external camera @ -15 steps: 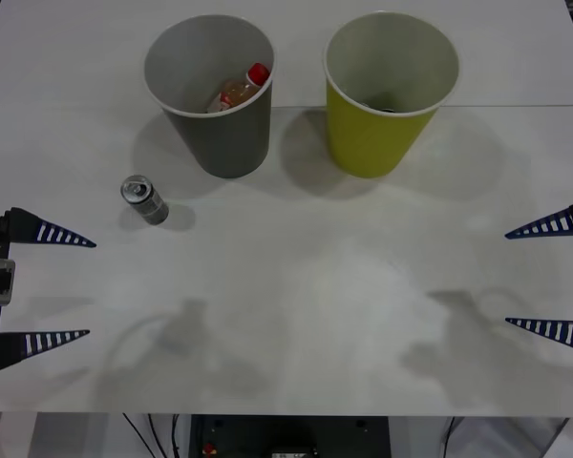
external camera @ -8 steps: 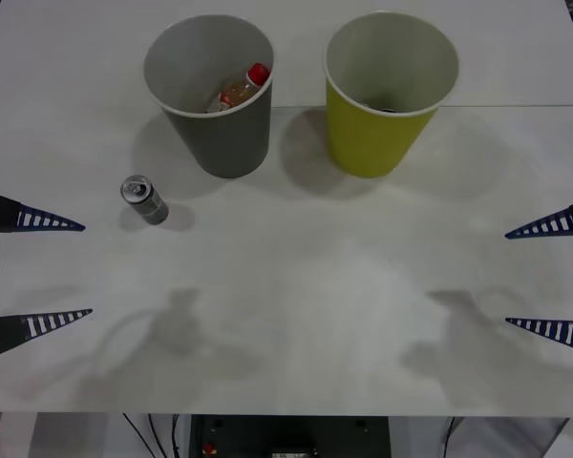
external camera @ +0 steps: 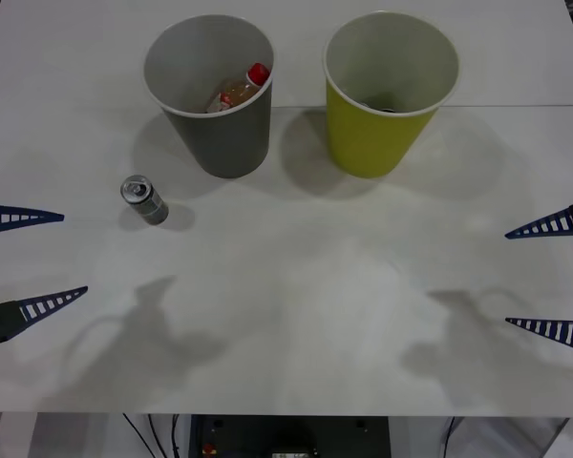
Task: Put the can into the green bin and the plastic bottle into the gray bin
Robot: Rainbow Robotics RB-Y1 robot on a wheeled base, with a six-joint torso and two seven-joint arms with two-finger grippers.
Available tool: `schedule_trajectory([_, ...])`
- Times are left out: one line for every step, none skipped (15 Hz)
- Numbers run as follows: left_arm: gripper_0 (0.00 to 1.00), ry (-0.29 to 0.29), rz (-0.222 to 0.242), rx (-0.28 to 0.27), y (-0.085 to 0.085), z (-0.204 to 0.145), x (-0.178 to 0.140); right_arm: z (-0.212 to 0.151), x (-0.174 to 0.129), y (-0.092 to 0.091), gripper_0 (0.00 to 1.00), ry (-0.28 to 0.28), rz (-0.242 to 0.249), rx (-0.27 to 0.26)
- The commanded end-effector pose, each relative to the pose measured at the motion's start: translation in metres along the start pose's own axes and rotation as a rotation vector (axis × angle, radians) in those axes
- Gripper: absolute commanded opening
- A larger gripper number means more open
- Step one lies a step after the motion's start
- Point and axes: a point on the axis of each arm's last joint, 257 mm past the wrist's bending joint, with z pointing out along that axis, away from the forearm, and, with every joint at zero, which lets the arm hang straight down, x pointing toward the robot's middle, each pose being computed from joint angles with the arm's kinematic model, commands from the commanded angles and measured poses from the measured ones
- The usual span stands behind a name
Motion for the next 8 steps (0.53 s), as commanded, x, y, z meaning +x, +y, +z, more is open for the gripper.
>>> schedule_trajectory([1.00, -0.023, 0.013, -0.042, 0.005, -0.002, 0.012, 0.000, 0.000, 0.000, 1.00, 0.000, 0.000, 0.000])
schedule_trajectory([1.00, -0.033, 0.005, -0.058, 0.006, -0.002, 0.016, 0.000, 0.000, 0.000, 1.00, 0.000, 0.000, 0.000])
schedule_trajectory([1.00, -0.045, -0.004, -0.072, 0.007, -0.002, 0.019, 0.000, 0.000, 0.000, 1.00, 0.000, 0.000, 0.000])
schedule_trajectory([1.00, -0.068, -0.031, -0.090, 0.007, -0.001, 0.021, 0.000, 0.000, 0.000, 1.00, 0.000, 0.000, 0.000])
schedule_trajectory([1.00, -0.084, -0.049, -0.103, 0.007, 0.001, 0.025, 0.000, 0.000, 0.000, 1.00, 0.000, 0.000, 0.000])
schedule_trajectory([1.00, -0.098, -0.067, -0.117, 0.007, 0.003, 0.028, 0.000, 0.000, 0.000, 1.00, 0.000, 0.000, 0.000])
schedule_trajectory([1.00, -0.111, -0.067, -0.134, 0.007, 0.006, 0.033, 0.000, 0.000, 0.000, 1.00, 0.000, 0.000, 0.000])
schedule_trajectory([1.00, -0.119, -0.054, -0.153, 0.009, 0.008, 0.038, 0.000, 0.000, 0.000, 1.00, 0.000, 0.000, 0.000])
